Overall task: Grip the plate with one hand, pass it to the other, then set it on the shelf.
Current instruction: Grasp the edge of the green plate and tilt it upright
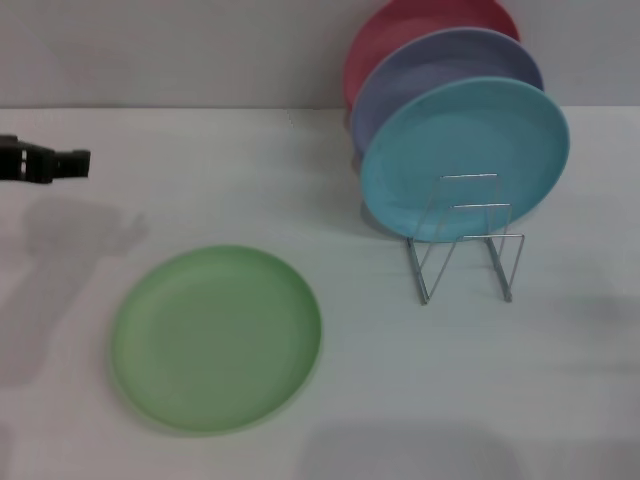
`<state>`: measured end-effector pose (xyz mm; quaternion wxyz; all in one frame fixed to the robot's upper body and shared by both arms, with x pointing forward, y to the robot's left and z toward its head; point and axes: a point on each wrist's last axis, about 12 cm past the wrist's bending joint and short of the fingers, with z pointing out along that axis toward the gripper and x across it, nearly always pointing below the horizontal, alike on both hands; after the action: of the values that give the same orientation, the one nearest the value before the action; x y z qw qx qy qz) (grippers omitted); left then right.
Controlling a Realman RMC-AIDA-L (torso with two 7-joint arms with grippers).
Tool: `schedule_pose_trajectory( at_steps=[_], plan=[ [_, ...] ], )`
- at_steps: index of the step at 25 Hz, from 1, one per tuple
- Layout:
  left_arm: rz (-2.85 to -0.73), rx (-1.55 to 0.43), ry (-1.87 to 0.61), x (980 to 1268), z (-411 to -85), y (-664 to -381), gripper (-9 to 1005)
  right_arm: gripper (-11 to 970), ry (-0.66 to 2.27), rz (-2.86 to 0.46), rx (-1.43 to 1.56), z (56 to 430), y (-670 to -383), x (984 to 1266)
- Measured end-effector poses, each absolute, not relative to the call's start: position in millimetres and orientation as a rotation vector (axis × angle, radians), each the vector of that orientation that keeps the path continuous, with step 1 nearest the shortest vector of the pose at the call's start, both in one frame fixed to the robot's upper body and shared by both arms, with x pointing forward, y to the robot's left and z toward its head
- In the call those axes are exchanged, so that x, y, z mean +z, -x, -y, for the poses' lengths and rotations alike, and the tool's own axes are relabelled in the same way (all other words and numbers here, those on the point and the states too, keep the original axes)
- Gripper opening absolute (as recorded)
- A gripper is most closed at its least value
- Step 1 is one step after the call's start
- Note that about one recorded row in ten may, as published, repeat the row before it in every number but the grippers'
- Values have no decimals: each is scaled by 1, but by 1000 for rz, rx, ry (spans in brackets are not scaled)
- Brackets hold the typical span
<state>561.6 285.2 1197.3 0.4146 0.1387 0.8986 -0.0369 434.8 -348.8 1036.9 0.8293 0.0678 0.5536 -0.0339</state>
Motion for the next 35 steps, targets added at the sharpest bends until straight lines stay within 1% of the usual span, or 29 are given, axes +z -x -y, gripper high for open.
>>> schedule_pose_trajectory(
  at_steps=[3, 7, 9, 11, 13, 15, 19, 26, 35],
  plan=[
    [-2296, -95, -358, 1195, -288, -561, 856, 773, -144, -1178, -74, 349, -435, 1036],
    [-2335, -96, -313, 1190, -305, -565, 848, 773, -142, -1179, -77, 350, -435, 1037],
    [-2371, -112, -283, 1185, -314, -569, 802, 773, -140, -1178, -76, 350, -436, 1037],
    [-2382, -118, -288, 1183, -316, -571, 757, 773, -139, -1177, -75, 350, -436, 1037],
    [-2390, -147, -320, 1180, -317, -573, 711, 773, -138, -1175, -72, 349, -438, 1038],
    [-2371, -233, -402, 1180, -312, -573, 665, 773, -135, -1172, -69, 349, -439, 1038],
    [-2348, -291, -462, 1181, -307, -572, 720, 774, -134, -1172, -68, 348, -440, 1038],
    [-2392, -304, -491, 1174, -303, -565, 824, 774, -137, -1172, -72, 349, -438, 1038],
    [-2491, -382, -436, 1158, -303, -552, 826, 773, -142, -1174, -80, 351, -436, 1038]
  ],
)
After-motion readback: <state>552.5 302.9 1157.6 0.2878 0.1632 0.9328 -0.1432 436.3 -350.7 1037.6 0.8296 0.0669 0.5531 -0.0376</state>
